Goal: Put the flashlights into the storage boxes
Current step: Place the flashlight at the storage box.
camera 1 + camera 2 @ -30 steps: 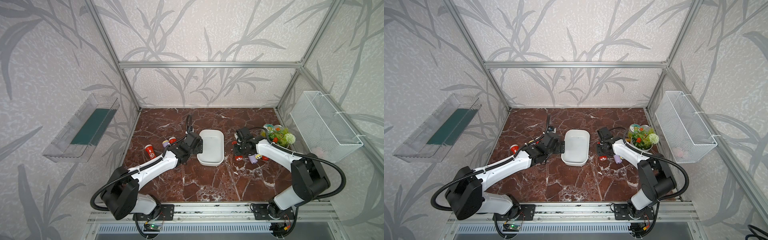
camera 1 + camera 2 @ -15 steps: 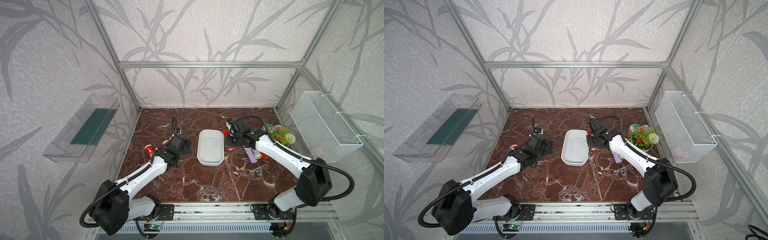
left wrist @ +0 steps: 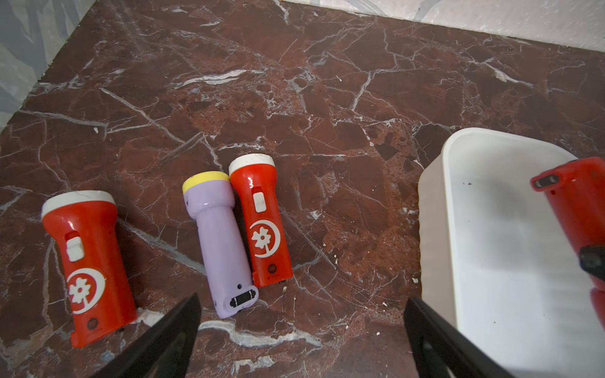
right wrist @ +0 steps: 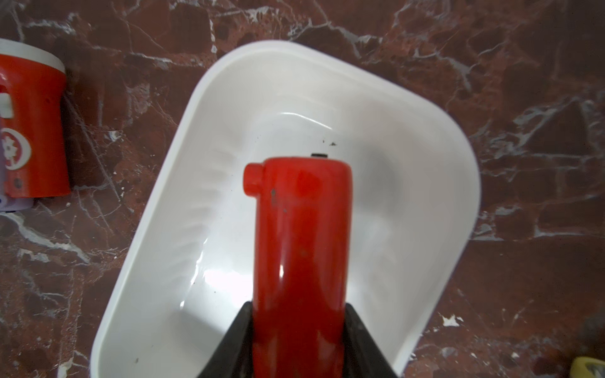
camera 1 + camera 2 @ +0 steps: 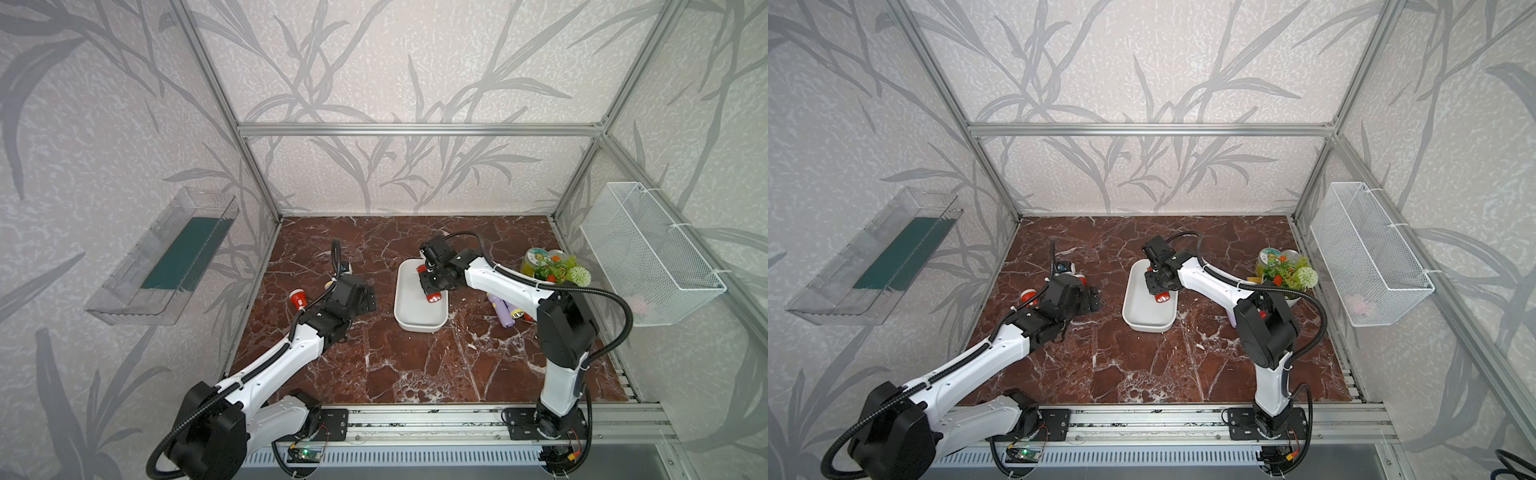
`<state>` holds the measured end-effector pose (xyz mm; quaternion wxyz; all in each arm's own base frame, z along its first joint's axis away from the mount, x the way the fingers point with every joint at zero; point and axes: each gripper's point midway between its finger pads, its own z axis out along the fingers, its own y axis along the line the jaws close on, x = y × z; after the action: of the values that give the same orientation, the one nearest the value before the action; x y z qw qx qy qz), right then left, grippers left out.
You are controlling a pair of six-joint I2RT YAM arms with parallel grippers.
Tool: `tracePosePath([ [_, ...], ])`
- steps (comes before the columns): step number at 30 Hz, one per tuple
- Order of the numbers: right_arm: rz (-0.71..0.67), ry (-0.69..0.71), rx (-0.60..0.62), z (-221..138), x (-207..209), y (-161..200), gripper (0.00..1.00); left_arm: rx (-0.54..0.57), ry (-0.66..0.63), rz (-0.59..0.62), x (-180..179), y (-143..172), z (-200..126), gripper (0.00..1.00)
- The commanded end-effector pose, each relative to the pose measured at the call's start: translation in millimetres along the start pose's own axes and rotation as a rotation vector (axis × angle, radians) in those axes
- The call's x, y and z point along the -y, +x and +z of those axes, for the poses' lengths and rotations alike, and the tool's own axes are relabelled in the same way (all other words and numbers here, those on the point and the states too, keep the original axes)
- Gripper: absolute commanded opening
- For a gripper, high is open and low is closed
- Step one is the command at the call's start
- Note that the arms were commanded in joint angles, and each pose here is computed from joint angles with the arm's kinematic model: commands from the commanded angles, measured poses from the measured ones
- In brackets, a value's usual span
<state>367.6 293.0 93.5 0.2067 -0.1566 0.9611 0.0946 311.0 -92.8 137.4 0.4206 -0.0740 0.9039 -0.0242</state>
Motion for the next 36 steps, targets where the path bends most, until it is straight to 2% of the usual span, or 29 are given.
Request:
tracePosePath([
  [1, 0.009, -0.027, -0.005, 7.4, -12.4, -7.3, 0.37, 0.005, -0.008, -0.014, -5.4, 0.9, -1.4, 0.99],
  [11, 0.006, -0.028, -0.065, 46.0, -17.9, -6.7, 0.37, -0.012, -0.018, -0.009, -7.5, 2.0, 6.2, 0.99],
  [22, -0.004, -0.019, -0.100, 67.3, -19.0, -5.0, 0.37, -0.010, -0.013, -0.013, -6.3, 0.7, 9.4, 0.99],
  [25, -0.007, -0.018, -0.101, 68.4, -18.9, -4.9, 0.38, -0.011, -0.005, -0.013, -4.2, -0.7, 9.4, 0.99],
  [28, -0.008, -0.022, -0.100, 67.5, -19.5, -4.9, 0.43, -0.016, 0.006, -0.012, -2.1, -1.0, 8.9, 0.99],
  [33, -0.008, -0.038, -0.071, 51.4, -22.5, -10.6, 0.53, -0.025, 0.061, -0.016, 7.4, -2.5, 5.6, 0.99],
  [36, -0.011, -0.051, -0.040, 35.6, -24.2, -16.8, 0.55, -0.040, 0.127, -0.012, 19.2, -2.7, 2.1, 0.99],
])
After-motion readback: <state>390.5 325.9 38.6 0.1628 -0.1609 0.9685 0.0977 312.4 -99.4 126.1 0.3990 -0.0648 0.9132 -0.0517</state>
